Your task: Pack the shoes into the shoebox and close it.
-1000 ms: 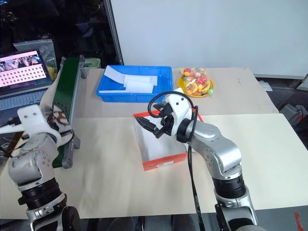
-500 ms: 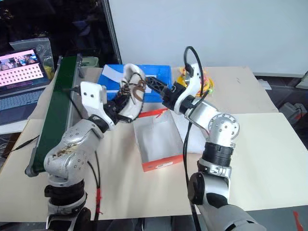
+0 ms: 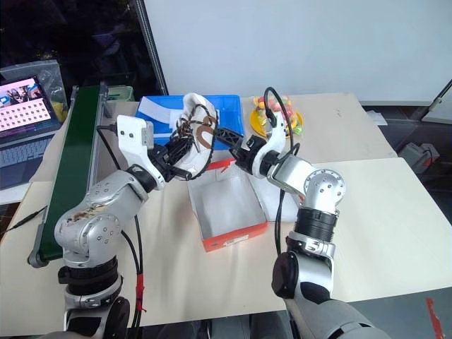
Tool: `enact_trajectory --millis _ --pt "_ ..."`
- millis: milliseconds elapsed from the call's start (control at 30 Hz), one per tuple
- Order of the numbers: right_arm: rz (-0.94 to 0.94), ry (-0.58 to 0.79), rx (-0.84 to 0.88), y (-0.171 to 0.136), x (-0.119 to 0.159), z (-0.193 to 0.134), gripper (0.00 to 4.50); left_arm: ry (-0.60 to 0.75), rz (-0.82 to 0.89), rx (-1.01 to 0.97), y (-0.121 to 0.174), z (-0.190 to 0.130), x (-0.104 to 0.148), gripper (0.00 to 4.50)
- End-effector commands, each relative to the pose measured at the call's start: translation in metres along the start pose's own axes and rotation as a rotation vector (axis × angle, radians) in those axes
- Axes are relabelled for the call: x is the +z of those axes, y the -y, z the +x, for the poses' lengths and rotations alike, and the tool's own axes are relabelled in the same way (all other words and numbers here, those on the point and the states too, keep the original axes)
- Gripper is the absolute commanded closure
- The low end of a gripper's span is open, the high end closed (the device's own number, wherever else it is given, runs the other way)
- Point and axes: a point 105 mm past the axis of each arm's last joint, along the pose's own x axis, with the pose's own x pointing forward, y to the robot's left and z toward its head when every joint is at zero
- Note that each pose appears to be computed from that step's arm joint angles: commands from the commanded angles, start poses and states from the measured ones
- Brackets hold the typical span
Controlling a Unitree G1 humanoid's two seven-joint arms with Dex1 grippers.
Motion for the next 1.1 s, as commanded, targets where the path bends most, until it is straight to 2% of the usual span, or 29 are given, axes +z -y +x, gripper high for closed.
enact_trajectory --millis 33,533,633,833,967,1033,1100 --pt "-0.016 -0.014 0.206 -0.058 -0.003 0.013 0.00 -0.006 -0.018 -0.129 0.027 0.007 0.000 4.50" --pt "0.020 -0.026 0.248 -0.071 -0.010 0.018 0.00 -0.023 -0.014 -0.143 0.028 0.008 -0.002 4.50" --pt "0.014 -0.021 0.247 -0.071 -0.009 0.018 0.69 -0.023 -0.008 -0.143 0.028 0.008 -0.002 4.50" --pt "0.010 -0.010 0.264 -0.077 -0.009 0.018 2.68 -0.029 0.012 -0.131 0.026 0.007 -0.003 4.50" --pt "0.009 -0.010 0.264 -0.077 -0.009 0.018 3.52 -0.041 0.040 -0.137 0.027 0.007 -0.005 4.50" --pt "0.008 -0.009 0.264 -0.078 -0.009 0.018 3.63 -0.026 0.058 -0.139 0.027 0.005 -0.003 3.51" --pt "0.010 -0.005 0.264 -0.079 -0.008 0.018 3.63 -0.018 0.096 -0.178 0.033 0.003 -0.002 2.87"
